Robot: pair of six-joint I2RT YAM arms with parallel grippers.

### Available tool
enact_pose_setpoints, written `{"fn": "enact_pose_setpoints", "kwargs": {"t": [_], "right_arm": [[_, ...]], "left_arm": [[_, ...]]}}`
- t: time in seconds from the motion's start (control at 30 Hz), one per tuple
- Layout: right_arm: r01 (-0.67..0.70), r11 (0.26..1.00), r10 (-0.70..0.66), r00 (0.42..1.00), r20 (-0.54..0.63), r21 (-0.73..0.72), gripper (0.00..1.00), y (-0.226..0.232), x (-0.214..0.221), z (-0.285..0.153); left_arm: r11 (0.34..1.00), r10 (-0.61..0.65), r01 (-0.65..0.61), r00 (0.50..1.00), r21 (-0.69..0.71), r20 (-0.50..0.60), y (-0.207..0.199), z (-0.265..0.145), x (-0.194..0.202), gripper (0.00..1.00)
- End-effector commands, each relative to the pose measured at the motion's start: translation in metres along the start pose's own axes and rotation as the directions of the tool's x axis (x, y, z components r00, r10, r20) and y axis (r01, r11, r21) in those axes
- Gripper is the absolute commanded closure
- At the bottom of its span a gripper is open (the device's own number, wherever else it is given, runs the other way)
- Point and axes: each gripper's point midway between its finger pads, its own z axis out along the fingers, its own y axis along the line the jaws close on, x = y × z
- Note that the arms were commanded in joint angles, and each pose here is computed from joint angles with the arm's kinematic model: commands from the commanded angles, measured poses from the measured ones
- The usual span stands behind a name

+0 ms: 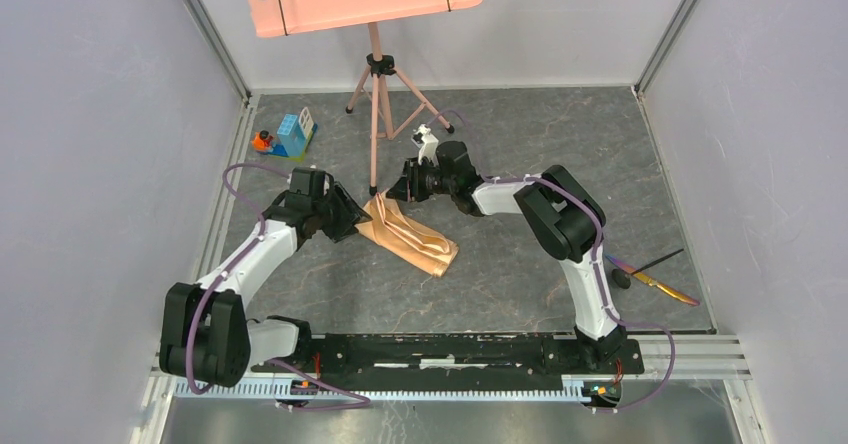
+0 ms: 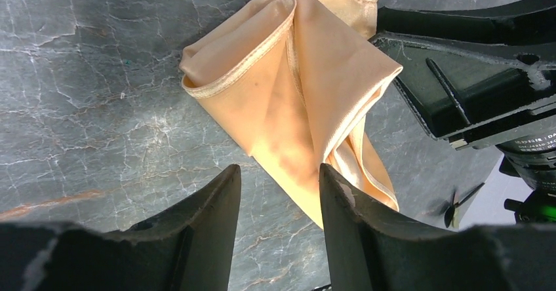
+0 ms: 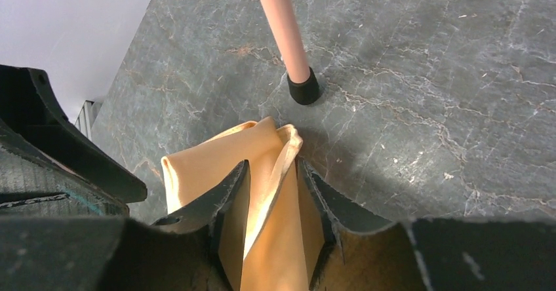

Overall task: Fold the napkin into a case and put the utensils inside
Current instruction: Pick up the top corner of the smaller rectangle folded napkin from the center of the board.

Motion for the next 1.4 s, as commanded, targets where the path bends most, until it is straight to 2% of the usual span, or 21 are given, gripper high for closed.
{"fn": "enact_pose_setpoints", "kwargs": {"t": [0.0, 0.1, 0.3, 0.37, 0.6, 0.77, 0.93, 1.07, 1.27, 1.37], "right_arm": [[0.028, 0.999, -0.027, 0.999, 0.024, -0.031, 0.62, 0.006, -0.012, 0.009], [0.033, 0.999, -0.033, 0.999, 0.028, -0.02, 0.65, 0.004, -0.013, 0.009], [0.041, 0.998, -0.038, 0.998, 0.049, -0.052, 0.94, 0.016, -0.02, 0.003], [0.052, 0.997, -0.048, 0.996, 0.071, -0.062, 1.0, 0.025, -0.026, -0.004], [0.053, 0.995, -0.047, 0.995, 0.084, -0.081, 1.0, 0.048, -0.022, -0.015], [0.042, 0.997, -0.034, 0.991, 0.129, -0.062, 1.0, 0.056, -0.023, -0.025], [0.025, 0.999, -0.018, 0.988, 0.153, -0.044, 1.0, 0.055, -0.021, -0.031], [0.024, 0.999, -0.018, 0.988, 0.154, -0.037, 1.0, 0.054, -0.018, -0.033], [0.041, 0.999, -0.037, 0.987, 0.157, -0.023, 1.0, 0.054, -0.02, -0.035], [0.044, 0.999, -0.039, 0.987, 0.158, -0.03, 1.0, 0.057, -0.021, -0.035]], "left_arm": [[0.999, 0.007, -0.006, 1.0, -0.046, 0.015, 0.01, 0.004, -0.002, 0.46], [0.999, 0.011, -0.011, 1.0, -0.05, -0.002, 0.012, 0.01, 0.001, 0.45], [1.0, 0.003, -0.003, 1.0, -0.024, -0.01, 0.011, 0.017, 0.003, 0.51], [1.0, -0.007, 0.007, 1.0, -0.011, -0.009, 0.01, 0.019, 0.004, 0.51], [0.986, -0.032, 0.025, 0.999, 0.166, 0.043, -0.013, 0.013, 0.003, 0.5], [0.989, -0.036, 0.029, 0.998, 0.144, 0.047, -0.008, 0.014, 0.003, 0.48], [0.983, -0.008, -0.002, 0.999, 0.182, 0.051, -0.016, 0.009, 0.002, 0.48], [0.944, 0.009, -0.03, 0.998, 0.329, 0.066, -0.038, -0.003, 0.006, 0.38], [0.93, -0.019, -0.026, 0.993, 0.366, 0.121, -0.039, -0.014, 0.004, 0.32], [0.94, -0.009, -0.028, 0.994, 0.34, 0.105, -0.038, -0.006, 0.002, 0.31]]}}
